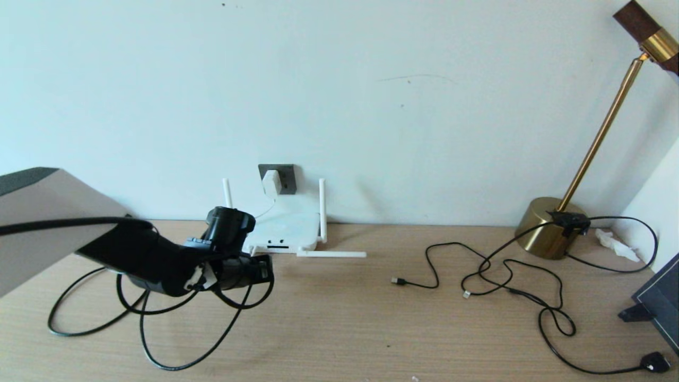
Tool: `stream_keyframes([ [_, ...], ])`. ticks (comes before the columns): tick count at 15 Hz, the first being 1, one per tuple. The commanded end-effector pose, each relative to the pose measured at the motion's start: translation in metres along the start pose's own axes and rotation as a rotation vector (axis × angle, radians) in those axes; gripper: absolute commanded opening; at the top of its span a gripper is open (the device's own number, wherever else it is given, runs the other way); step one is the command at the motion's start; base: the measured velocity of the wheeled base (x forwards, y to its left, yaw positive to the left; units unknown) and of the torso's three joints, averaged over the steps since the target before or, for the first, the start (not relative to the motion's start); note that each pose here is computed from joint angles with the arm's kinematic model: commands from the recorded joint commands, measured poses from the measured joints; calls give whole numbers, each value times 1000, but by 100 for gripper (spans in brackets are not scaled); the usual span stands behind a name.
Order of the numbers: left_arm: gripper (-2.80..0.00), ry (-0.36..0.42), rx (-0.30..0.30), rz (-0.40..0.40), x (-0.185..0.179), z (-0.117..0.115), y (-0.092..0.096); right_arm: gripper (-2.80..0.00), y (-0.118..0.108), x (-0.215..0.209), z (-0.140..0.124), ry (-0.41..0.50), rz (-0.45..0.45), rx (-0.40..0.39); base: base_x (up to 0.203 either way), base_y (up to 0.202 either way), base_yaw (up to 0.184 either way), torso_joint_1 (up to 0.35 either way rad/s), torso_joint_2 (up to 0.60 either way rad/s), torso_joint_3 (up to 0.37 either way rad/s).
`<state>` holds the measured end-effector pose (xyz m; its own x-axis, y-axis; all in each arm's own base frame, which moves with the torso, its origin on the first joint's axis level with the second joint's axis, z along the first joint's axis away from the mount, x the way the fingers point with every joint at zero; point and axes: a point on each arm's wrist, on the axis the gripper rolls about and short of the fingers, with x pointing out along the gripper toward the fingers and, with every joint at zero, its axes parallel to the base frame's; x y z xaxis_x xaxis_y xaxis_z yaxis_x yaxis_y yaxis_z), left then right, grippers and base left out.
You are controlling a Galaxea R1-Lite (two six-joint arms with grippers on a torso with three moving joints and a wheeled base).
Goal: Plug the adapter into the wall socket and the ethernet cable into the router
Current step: Plug cable into router interface
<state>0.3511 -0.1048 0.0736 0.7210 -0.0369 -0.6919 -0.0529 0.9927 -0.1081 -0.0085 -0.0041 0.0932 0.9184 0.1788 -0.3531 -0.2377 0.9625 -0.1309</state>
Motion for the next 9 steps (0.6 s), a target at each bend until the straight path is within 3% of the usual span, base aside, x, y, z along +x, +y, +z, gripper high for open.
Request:
stream_keyframes([
  [1,-280,23,3,28,21,-5,-1,0,2,9,-3,-111,16,-7,0,0,0,0,0,0],
  [6,-280,-21,32,31,33,4,-7,0,3,12,-5,-152,20,-160,0,0,0,0,0,0],
  [9,-280,-44,25,30,32,11,-8,0,2,11,-4,-159,20,-93,0,0,0,0,0,0],
])
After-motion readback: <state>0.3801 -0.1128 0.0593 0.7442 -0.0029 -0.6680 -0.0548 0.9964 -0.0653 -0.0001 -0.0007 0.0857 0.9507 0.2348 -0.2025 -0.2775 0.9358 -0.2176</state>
